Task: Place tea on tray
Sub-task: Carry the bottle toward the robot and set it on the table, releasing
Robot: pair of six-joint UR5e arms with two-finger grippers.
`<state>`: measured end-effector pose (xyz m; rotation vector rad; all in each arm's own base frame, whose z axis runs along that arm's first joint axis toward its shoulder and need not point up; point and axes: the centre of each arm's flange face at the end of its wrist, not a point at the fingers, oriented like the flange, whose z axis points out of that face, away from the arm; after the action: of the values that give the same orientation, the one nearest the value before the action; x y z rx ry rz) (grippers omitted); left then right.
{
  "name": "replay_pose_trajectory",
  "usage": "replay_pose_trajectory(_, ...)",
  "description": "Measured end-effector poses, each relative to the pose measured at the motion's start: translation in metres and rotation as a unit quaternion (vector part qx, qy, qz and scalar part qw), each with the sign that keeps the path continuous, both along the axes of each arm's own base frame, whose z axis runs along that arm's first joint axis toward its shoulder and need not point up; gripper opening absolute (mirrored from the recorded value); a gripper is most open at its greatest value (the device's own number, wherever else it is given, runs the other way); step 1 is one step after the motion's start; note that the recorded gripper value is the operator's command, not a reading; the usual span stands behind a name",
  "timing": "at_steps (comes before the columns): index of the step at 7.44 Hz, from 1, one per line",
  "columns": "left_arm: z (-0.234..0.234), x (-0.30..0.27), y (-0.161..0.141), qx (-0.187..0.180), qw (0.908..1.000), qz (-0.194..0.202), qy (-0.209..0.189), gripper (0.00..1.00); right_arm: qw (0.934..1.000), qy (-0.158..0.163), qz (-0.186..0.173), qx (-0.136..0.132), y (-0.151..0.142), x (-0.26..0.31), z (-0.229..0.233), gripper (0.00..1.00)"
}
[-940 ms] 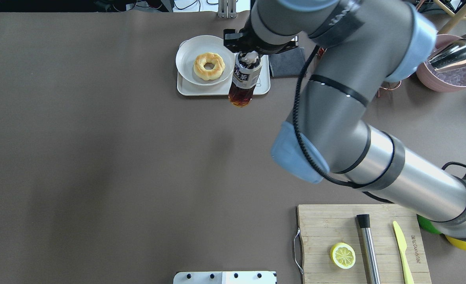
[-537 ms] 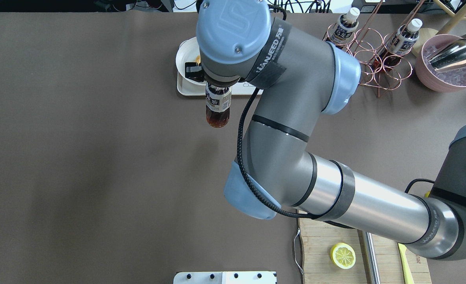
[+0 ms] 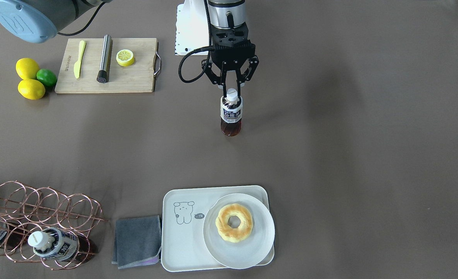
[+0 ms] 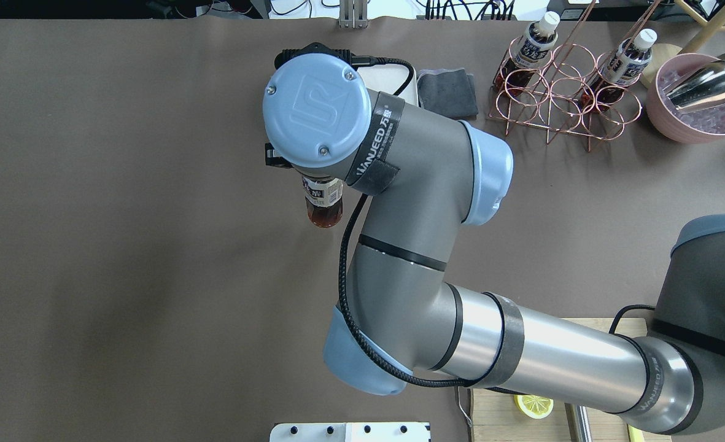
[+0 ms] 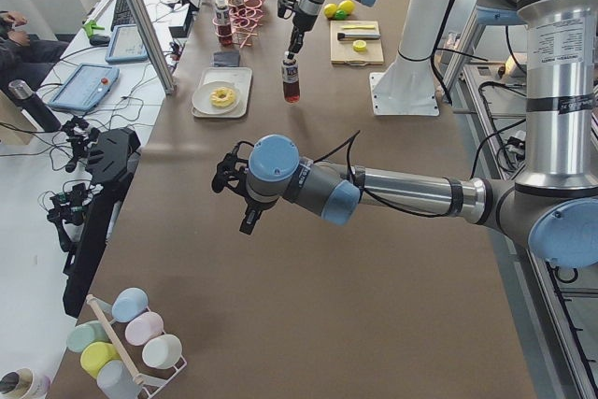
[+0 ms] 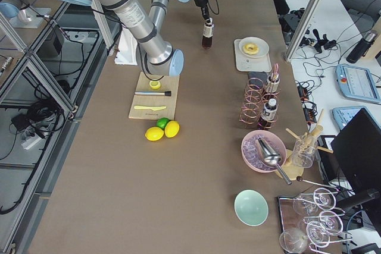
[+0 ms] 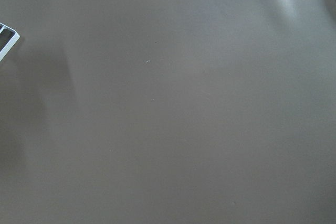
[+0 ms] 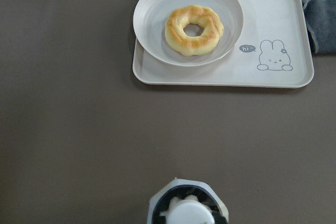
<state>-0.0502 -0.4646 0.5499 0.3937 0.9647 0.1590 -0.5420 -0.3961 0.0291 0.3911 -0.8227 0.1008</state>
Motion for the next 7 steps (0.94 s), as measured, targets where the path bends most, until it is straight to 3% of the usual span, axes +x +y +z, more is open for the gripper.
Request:
replay_pose_trajectory(4,0.002,0.000,0.000,-0.001,1.0000,0.000,0.000,0.98,0.9999,0.008,-0.004,0.007,0.015,-0.014,0.007,0.00)
replay_pose_trajectory(5,0.002,0.000,0.000,-0.001,1.0000,0.000,0.000,0.98,0.9999,0.009,-0.005,0.008,0.017,-0.016,0.009,0.05)
replay_pose_trajectory(7,0.002,0.000,0.001,0.000,1.0000,0.000,0.000,0.98,0.9998,0.010,-0.002,0.015,0.020,-0.018,0.013,0.92)
